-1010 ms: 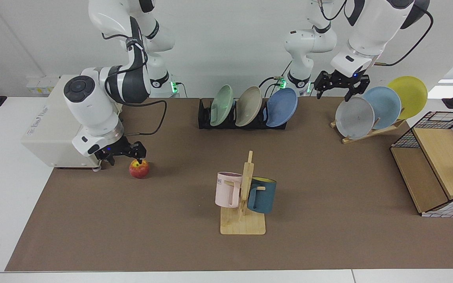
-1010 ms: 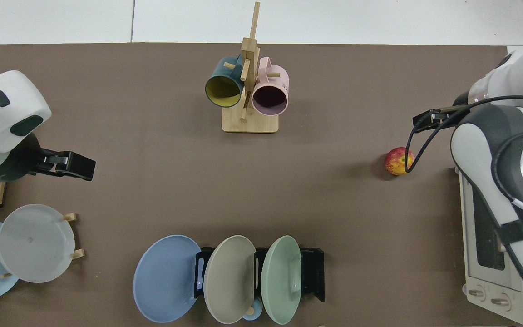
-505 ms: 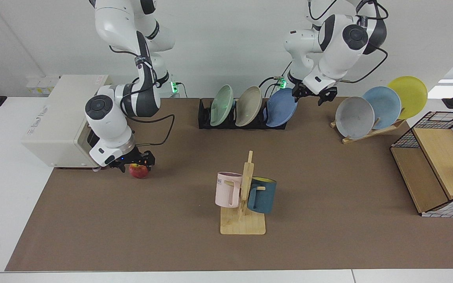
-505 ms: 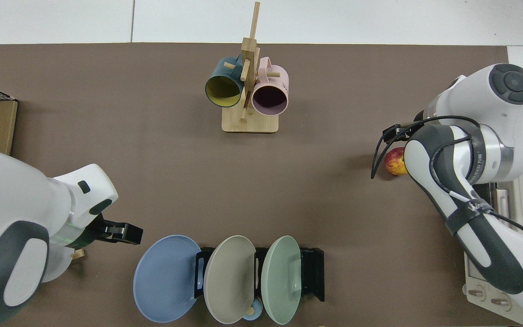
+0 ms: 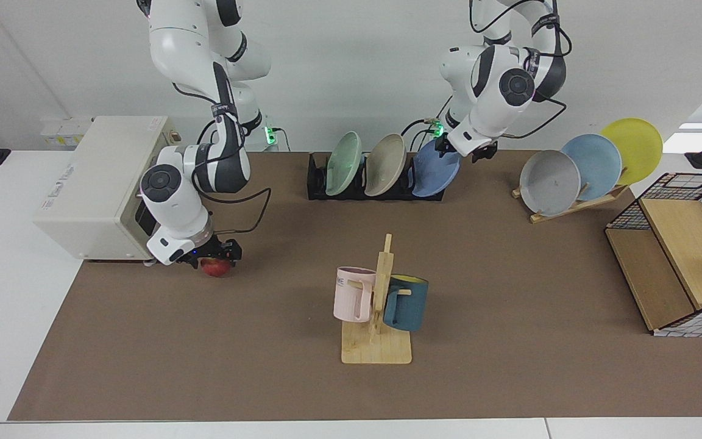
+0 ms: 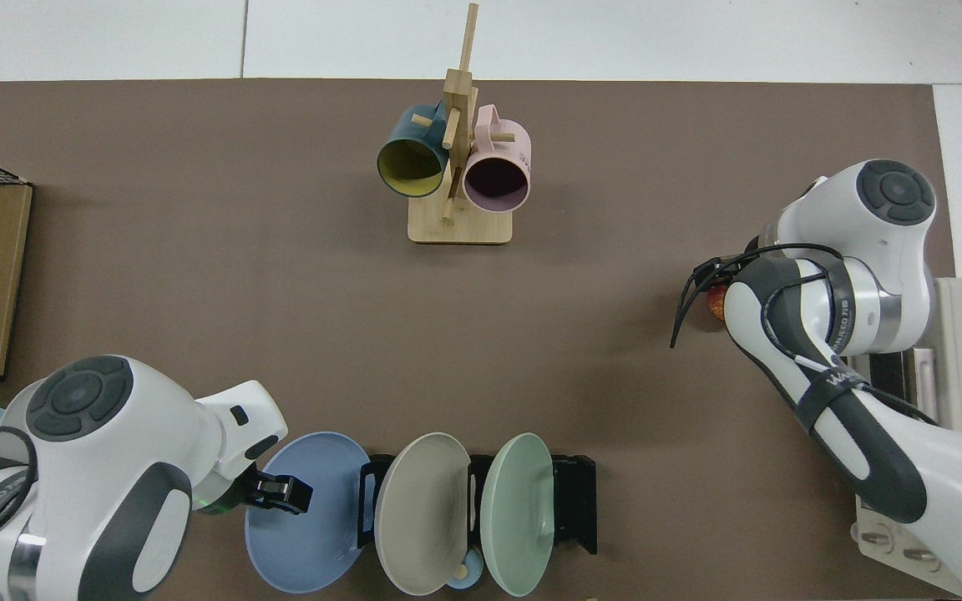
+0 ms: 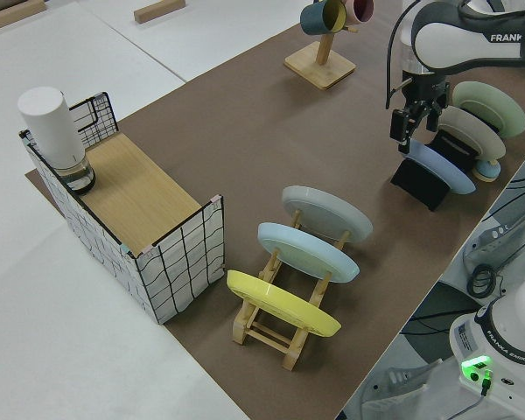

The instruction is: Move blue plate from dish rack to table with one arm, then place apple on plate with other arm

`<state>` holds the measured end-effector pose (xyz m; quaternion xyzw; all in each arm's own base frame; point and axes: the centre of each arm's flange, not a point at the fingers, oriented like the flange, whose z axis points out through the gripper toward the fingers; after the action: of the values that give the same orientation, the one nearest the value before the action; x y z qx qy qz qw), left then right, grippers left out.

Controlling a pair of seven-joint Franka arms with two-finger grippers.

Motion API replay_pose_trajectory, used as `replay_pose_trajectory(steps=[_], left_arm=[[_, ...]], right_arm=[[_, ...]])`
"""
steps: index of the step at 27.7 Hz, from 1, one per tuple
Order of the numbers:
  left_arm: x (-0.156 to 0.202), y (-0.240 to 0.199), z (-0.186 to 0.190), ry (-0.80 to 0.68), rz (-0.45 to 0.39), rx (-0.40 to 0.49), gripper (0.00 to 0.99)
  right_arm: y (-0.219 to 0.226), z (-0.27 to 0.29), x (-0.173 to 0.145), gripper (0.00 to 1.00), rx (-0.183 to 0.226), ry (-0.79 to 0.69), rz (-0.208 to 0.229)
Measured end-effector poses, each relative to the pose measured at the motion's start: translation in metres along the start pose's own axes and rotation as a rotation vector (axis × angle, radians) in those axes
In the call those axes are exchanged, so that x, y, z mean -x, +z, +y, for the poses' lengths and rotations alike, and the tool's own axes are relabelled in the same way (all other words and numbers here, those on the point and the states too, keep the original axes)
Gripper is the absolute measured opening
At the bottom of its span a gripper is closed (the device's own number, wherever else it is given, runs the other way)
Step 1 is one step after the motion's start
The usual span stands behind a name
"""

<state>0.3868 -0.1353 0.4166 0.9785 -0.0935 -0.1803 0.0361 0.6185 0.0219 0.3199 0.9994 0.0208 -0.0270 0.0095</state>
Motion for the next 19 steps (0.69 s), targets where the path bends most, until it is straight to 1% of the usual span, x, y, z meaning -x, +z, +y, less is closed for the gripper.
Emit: replay_pose_trajectory(steps=[1,2,3,5,8,9,11,13,15,18,19], left_arm=[[0.001,0.001,0.001,0.001,-0.001,0.003,0.965],[0.002,0.001,0.003,0.002,-0.001,0.006,0.868],[0.003,0.002,0.005,0.005,-0.001,0.006,0.837],[0.004,0.003,0.013,0.014,-0.001,-0.001,0.824],[0.008,0.005,0.025,0.015,0.001,-0.019,0.767],[0.009,0.005,0.027,0.015,0.001,-0.023,0.767],[0.01,0.006,0.031,0.018,0.002,-0.031,0.678],[0.011,0.007,0.035,0.024,0.001,-0.036,0.612],[0.011,0.008,0.038,0.029,0.0,-0.041,0.608],[0.012,0.009,0.042,0.038,-0.001,-0.049,0.441],[0.013,0.009,0.044,0.041,-0.001,-0.052,0.366]], right_arm=[[0.003,0.0,0.001,1.0,0.0,0.0,0.0],[0.007,0.0,0.002,1.0,0.001,0.001,0.0],[0.01,0.001,0.002,1.0,0.001,0.001,0.0],[0.016,0.002,0.004,1.0,0.002,0.003,-0.003],[0.022,0.004,0.006,1.0,0.002,0.007,-0.011],[0.023,0.005,0.007,1.0,0.002,0.009,-0.014],[0.026,0.007,0.008,1.0,0.002,0.011,-0.019],[0.028,0.008,0.008,1.0,0.002,0.014,-0.022],[0.029,0.009,0.008,1.0,0.002,0.015,-0.025],[0.03,0.009,0.008,1.0,0.003,0.015,-0.027],[0.031,0.009,0.009,0.99,0.002,0.014,-0.028]])
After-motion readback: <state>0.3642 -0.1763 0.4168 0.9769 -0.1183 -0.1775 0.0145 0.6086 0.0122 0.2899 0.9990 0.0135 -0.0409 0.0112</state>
